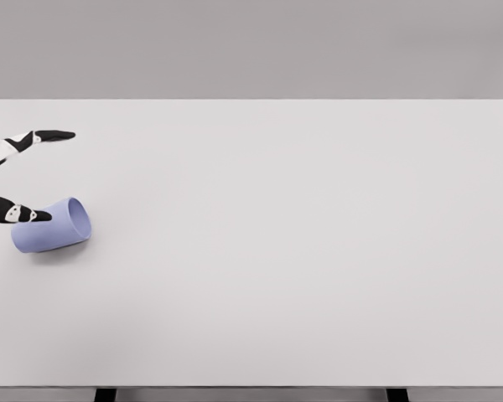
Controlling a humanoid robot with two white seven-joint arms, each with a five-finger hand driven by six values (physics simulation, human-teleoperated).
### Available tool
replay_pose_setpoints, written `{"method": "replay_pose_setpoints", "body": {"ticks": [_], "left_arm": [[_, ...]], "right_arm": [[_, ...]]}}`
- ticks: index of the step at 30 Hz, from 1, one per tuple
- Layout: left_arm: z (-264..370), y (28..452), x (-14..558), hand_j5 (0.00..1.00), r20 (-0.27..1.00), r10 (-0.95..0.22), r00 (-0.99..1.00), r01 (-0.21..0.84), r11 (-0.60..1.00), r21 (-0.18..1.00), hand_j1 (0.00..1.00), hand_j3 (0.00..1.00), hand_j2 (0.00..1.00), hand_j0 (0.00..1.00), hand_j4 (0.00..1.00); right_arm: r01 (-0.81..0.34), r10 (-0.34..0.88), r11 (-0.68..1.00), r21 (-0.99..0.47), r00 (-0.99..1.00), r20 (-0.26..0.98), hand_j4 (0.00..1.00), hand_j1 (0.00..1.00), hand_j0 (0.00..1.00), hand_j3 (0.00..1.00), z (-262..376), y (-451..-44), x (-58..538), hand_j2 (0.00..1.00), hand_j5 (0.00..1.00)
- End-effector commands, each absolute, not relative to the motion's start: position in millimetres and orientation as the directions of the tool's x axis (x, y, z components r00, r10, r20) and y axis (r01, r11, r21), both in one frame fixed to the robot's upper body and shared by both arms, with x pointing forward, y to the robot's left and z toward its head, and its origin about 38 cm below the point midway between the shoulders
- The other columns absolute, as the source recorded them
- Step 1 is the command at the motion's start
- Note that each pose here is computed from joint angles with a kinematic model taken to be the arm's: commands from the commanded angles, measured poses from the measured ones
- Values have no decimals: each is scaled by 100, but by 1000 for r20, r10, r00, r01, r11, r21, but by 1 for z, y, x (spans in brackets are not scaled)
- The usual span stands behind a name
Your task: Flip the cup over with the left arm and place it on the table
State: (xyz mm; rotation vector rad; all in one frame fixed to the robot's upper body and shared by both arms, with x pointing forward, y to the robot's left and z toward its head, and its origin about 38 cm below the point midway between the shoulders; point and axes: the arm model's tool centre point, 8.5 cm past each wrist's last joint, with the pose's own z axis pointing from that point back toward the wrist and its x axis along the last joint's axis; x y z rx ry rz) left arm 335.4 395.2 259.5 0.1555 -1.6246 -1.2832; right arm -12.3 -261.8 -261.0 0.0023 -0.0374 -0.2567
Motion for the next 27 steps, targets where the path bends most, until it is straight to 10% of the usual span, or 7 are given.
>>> {"method": "replay_pose_setpoints", "body": {"ticks": [1,27], "left_arm": [[257,398,341,95,619,-661,-424,436,450,779,95,95,95,95,95],[187,409,346,99,462,-883,-77,535,355,767,99,99,99,99,99]], "right_arm": [[254,-254,967,6,967,36,100,100,100,100,-261,-262,-12,100,100],[254,-254,967,6,967,36,100,100,100,100,-261,-262,-12,100,100]]}}
